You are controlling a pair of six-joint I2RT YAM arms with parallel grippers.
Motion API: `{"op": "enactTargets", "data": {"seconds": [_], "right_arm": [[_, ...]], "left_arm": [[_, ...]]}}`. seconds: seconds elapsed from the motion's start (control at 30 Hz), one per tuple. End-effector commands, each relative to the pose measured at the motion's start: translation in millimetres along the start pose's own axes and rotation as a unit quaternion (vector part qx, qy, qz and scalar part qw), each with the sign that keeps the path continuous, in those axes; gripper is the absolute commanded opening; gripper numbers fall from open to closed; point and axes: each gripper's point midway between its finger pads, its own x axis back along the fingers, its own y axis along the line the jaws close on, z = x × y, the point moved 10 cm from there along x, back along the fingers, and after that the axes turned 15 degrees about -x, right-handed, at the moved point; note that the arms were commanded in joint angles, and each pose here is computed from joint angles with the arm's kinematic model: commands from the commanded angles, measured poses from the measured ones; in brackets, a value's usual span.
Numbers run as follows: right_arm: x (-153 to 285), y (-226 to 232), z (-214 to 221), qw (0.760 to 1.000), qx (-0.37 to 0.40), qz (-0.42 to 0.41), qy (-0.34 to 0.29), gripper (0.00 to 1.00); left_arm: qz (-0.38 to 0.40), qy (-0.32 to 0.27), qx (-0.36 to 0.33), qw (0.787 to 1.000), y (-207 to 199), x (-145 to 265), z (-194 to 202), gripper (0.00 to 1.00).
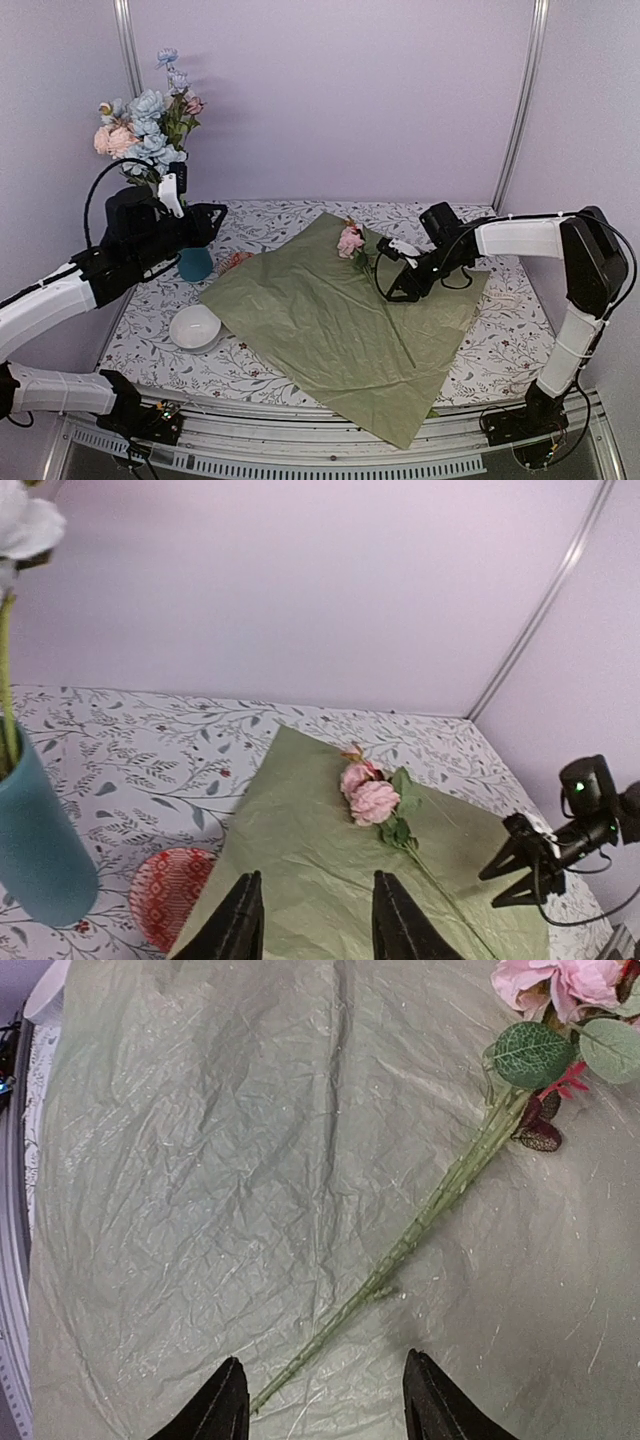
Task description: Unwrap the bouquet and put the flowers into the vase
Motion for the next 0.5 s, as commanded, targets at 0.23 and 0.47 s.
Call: {"op": "enactTargets", "data": {"seconds": [0.23,0.47], "right_arm": [[-50.9,-2.3,-25.8,0.993,0.009,0.099,0.065,0.49],[-68.9,-12.8,-25.6,0.988,-0.023,0.125,0.085,0.41]], "left_arm": [[0.19,0.097,-0.011,0.977,-107.0,-43.5,64.2,0.26],[0.228,0.171,0.001,0.959,-134.7,-61.0,118.6,0.1]]}}
